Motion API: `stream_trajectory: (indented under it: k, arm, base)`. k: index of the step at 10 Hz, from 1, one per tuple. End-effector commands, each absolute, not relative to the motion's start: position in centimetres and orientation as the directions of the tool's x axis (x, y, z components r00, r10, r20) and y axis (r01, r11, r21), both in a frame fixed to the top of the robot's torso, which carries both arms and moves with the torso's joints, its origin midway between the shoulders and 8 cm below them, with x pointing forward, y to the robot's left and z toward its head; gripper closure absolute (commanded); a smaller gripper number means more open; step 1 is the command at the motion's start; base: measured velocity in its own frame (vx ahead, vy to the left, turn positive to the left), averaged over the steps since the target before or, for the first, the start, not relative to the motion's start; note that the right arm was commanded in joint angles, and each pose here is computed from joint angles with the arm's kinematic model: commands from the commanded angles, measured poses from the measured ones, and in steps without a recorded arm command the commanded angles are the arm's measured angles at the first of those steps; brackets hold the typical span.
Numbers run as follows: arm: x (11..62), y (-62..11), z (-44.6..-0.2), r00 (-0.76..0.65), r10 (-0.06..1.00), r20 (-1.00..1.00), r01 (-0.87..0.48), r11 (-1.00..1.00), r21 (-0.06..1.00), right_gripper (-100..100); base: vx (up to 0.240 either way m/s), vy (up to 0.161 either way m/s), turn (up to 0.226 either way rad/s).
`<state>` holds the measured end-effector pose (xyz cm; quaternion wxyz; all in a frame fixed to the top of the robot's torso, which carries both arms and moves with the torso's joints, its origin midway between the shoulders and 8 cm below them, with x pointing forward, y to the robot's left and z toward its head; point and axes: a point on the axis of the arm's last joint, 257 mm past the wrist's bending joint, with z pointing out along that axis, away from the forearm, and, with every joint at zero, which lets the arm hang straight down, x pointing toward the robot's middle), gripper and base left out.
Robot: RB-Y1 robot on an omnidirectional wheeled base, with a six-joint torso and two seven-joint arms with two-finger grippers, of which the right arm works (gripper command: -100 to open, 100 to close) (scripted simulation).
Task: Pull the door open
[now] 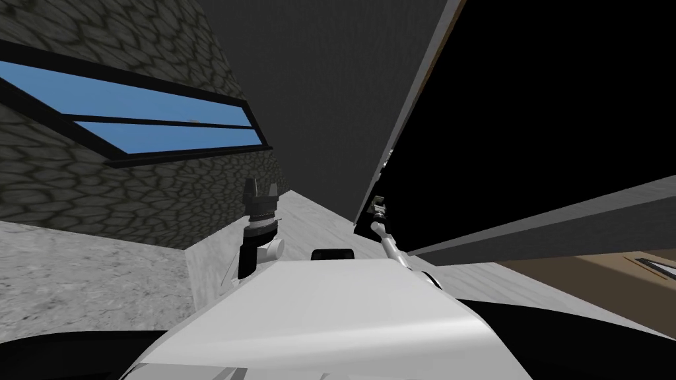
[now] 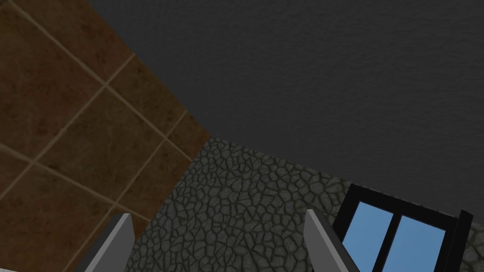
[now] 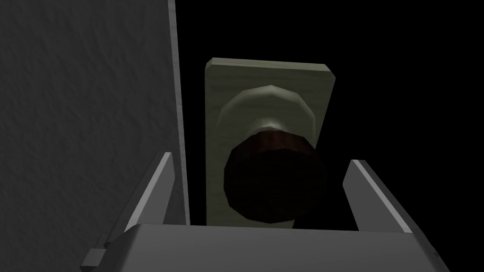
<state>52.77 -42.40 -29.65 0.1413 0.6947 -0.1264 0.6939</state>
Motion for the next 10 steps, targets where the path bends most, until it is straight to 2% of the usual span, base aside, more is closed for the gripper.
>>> stream_trajectory:
  k: [1,2,3,8,10]
  arm:
    - [52.38,-44.18,-29.65,0.002,0.020,1.000,-0.388,-0.921,0.019,-100]
    - [52.64,-43.51,-29.77,0.006,0.023,1.000,-0.381,-0.924,0.024,-100]
    - [52.64,-43.51,-29.77,0.006,0.023,1.000,-0.381,-0.924,0.024,100]
    - [52.64,-43.51,-29.77,0.006,0.023,1.000,-0.381,-0.924,0.024,100]
    - [52.52,-43.49,-29.69,0.003,0.021,1.000,-0.362,-0.932,0.021,100]
  base:
    - [0.087,0.003,0.107]
    - [0.049,-0.003,0.028]
    - [-0.010,-0.002,-0.033]
    - [-0.008,-0.001,0.000]
    - [-0.196,-0.055,0.171]
